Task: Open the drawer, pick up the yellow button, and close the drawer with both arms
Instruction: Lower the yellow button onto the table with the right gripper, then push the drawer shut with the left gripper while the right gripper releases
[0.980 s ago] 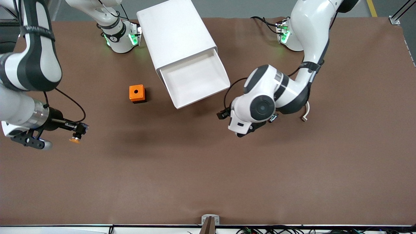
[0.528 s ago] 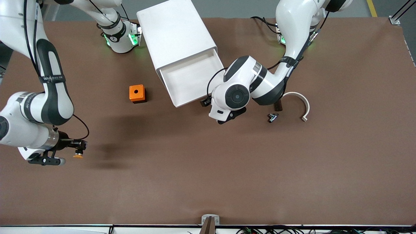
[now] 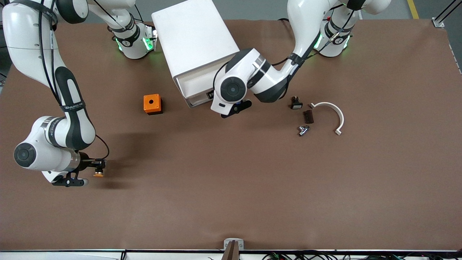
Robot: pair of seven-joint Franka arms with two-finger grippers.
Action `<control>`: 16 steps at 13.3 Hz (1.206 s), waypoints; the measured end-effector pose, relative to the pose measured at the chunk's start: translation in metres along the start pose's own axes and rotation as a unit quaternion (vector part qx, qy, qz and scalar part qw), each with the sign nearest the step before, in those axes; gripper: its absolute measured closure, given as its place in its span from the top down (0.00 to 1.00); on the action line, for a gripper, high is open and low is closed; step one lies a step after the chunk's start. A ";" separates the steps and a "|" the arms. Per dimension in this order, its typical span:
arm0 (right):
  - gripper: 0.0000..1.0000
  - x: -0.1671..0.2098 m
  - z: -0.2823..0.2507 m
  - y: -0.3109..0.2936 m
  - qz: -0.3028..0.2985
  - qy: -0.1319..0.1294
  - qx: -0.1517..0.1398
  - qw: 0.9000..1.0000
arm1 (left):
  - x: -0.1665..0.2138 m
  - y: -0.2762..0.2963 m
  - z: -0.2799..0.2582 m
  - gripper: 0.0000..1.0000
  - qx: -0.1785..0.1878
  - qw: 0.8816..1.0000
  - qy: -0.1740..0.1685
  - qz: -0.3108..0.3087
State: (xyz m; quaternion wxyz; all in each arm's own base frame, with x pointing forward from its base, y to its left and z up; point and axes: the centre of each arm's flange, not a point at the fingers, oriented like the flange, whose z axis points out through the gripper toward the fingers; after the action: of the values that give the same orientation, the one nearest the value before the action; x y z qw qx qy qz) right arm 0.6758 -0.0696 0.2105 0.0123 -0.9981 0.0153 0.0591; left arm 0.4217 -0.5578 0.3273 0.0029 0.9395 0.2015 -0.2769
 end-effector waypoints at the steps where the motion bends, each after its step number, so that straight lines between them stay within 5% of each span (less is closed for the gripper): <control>1: 0.33 0.000 0.006 0.000 -0.001 -0.003 0.000 1.000 | -0.007 0.002 0.007 1.00 0.005 1.000 -0.001 0.003; 4: 0.33 0.000 0.015 0.000 -0.001 -0.008 0.000 1.000 | -0.023 0.005 0.023 1.00 0.018 1.000 -0.002 0.013; 11: 0.99 0.014 -0.039 -0.002 -0.003 0.033 -0.001 0.999 | -0.039 0.008 0.031 1.00 0.023 0.999 -0.004 0.024; 16: 1.00 -0.007 -0.164 -0.008 -0.008 0.072 0.004 0.997 | -0.033 0.006 0.023 1.00 0.019 1.000 0.001 0.023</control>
State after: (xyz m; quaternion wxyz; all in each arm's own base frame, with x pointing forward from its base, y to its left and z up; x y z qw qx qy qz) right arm 0.6885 -0.0661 0.3744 0.0160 -0.9997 0.0089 -0.0128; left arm 0.3871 -0.5788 0.3239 -0.0086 0.9440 0.1748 -0.2797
